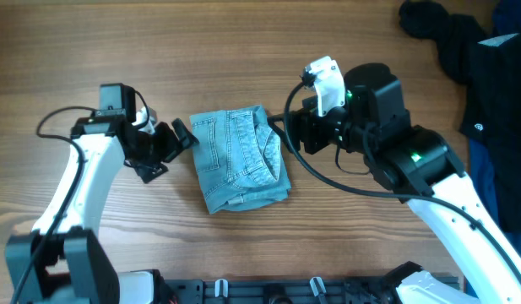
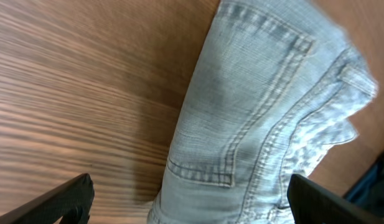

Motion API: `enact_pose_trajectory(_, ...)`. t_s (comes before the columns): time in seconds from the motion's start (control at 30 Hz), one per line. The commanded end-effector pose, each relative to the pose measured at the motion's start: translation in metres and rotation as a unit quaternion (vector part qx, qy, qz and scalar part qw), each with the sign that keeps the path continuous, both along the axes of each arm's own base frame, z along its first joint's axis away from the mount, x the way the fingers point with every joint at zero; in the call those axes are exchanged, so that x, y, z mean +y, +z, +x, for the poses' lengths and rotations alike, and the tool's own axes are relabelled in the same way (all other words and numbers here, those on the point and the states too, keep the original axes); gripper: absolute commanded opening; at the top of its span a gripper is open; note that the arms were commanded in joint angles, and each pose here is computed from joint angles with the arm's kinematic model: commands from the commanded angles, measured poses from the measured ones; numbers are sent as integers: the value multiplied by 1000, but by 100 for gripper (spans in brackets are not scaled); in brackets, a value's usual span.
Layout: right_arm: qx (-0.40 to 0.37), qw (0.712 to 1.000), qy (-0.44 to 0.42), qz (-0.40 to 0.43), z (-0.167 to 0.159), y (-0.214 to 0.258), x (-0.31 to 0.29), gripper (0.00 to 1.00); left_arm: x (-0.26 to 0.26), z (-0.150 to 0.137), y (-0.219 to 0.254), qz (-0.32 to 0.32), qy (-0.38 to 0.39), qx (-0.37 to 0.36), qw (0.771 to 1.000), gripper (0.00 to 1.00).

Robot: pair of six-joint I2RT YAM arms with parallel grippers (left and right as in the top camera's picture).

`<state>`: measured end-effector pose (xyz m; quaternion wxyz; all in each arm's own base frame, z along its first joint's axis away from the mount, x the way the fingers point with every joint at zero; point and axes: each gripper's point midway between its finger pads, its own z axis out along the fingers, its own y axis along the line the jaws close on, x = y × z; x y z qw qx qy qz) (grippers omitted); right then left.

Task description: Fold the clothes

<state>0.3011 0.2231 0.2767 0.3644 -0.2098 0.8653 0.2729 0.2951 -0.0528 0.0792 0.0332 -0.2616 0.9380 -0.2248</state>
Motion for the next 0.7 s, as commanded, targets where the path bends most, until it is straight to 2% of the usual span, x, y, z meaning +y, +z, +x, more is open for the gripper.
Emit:
enact_pose_trajectory(0.0, -9, 1000, -7, -13, -2, 2, -6, 87, -32, -13, -23, -106, -37, 20, 993, 100)
enact_pose_trajectory(0.03, -3, 1000, -7, -16, -3, 0, -7, 86, -38, -18, -30, -126, -50, 24, 991, 100)
enact_pose_trajectory(0.13, 4, 1000, -7, -21, -5, -4, -8, 88, -39, -27, -53, -126, -57, 43, 989, 100)
enact_pose_trajectory(0.3, -1, 999, -20, -30, -1, -5, -13, 88, -90, -21, -53, -133, -159, -16, 978, 100)
enact_pose_trajectory(0.4, 0, 999, -20, -30, -2, -5, -13, 88, -112, -14, -50, -137, -168, -36, 976, 97)
enact_pose_trajectory(0.43, -1, 999, -20, -30, -1, -5, -13, 88, -117, -10, -49, -134, -176, -50, 974, 85)
enact_pose_trajectory(0.47, 0, 999, -20, -29, -2, -5, -13, 88, -116, -7, -52, -119, -178, -57, 975, 54)
enact_pose_trajectory(0.53, 0, 999, -21, -29, -1, -5, -13, 88, -110, -4, -56, -98, -173, -61, 978, 8)
enact_pose_trajectory(0.57, -2, 999, -21, -29, -1, -4, -12, 88, -109, -1, -56, -96, -173, -66, 978, 4)
enact_pose_trajectory(0.67, -1, 999, -24, -31, -1, -5, -14, 88, -99, 9, -53, -95, -158, -80, 980, 4)
